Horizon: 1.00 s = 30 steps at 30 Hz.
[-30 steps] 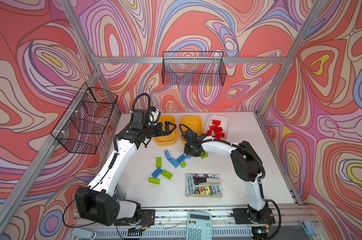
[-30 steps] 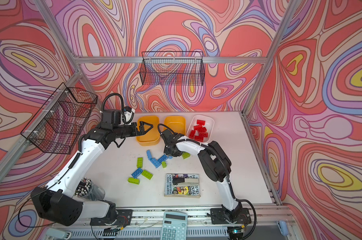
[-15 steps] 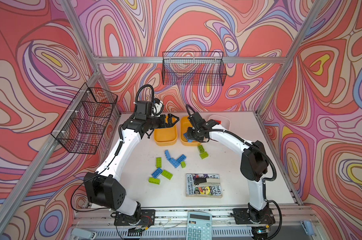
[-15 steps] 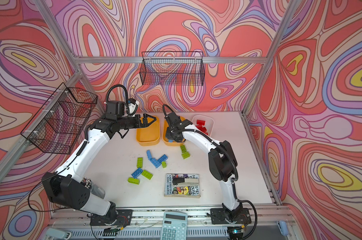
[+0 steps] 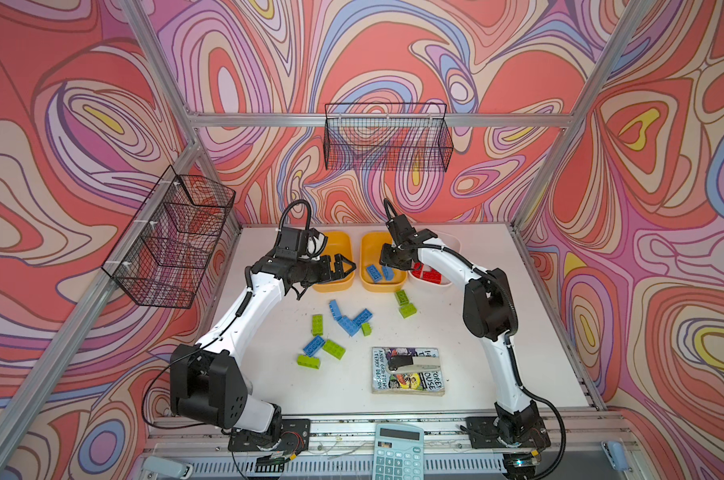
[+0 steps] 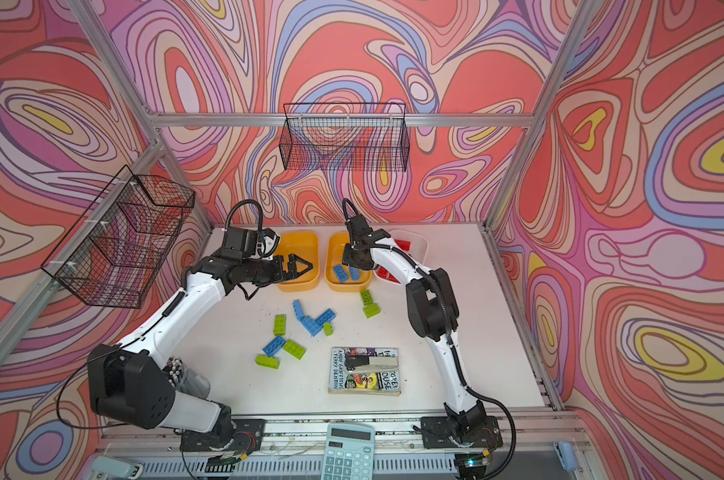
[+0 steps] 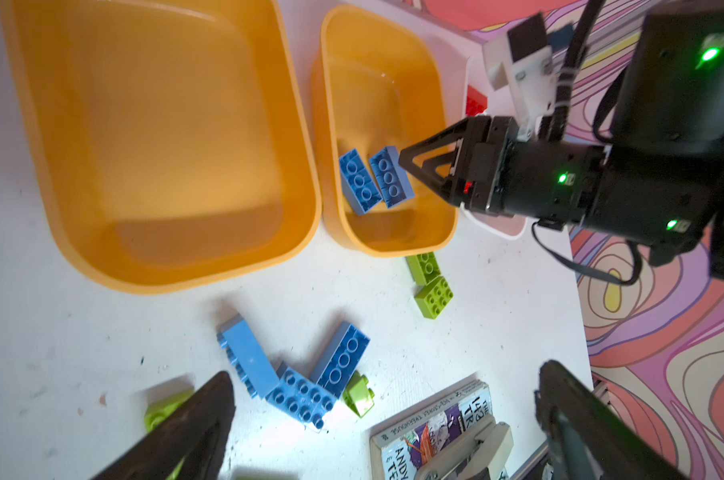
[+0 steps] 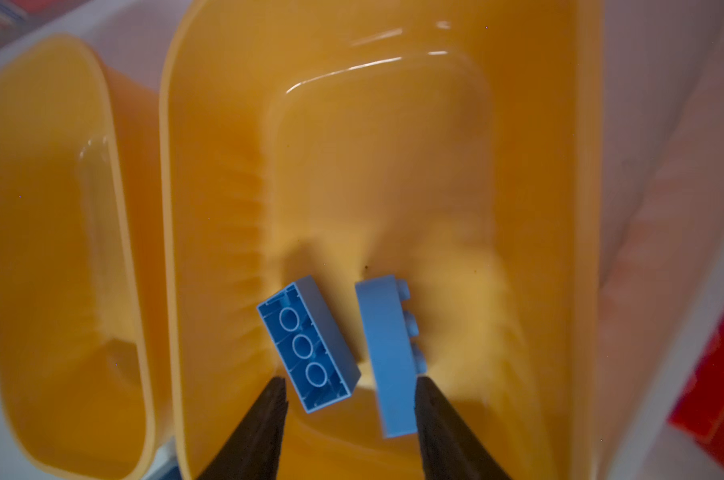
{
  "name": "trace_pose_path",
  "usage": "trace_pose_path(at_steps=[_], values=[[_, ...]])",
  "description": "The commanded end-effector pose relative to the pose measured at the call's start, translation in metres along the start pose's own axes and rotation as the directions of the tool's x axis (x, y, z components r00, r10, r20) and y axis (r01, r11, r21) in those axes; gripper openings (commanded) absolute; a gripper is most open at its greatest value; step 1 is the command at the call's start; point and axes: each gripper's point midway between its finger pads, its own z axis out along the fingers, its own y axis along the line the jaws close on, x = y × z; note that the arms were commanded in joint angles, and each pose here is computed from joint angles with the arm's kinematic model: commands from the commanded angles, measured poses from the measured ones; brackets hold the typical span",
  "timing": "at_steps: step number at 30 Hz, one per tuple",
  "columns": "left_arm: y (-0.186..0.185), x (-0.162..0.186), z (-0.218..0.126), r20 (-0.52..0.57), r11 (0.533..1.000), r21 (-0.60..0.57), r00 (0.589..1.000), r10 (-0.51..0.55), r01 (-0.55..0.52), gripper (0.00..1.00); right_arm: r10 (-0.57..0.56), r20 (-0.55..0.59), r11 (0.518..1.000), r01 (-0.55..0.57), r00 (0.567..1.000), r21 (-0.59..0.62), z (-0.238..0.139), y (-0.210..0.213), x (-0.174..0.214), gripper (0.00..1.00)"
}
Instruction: Sort the legos into containers by color
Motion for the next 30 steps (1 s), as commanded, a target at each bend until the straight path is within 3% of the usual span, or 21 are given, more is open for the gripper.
trace_pose_path(at_steps=[1,11,22,30], values=[[0.012,0.015,-0.008,0.017,0.996,-0.037,0.997,-0.081,0.081,1.00,-0.054,0.018,0.997,0.055,0.998,-0.048,-0.014,0.015,-0.013,0.66],[0.048,0.062,-0.002,-0.027,0.953,-0.194,0.970,-0.240,0.231,0.92,-0.116,0.004,0.989,0.116,0.993,-0.095,-0.040,0.025,-0.008,0.75],[0.057,0.107,0.033,-0.124,0.890,-0.369,0.936,-0.331,0.266,0.83,-0.148,-0.009,0.987,0.147,0.989,-0.068,-0.102,-0.006,0.039,0.81],[0.079,0.101,0.053,-0.125,0.831,-0.501,0.931,-0.344,0.240,0.75,-0.134,0.026,0.990,0.135,0.991,-0.041,-0.148,-0.029,0.065,0.81]])
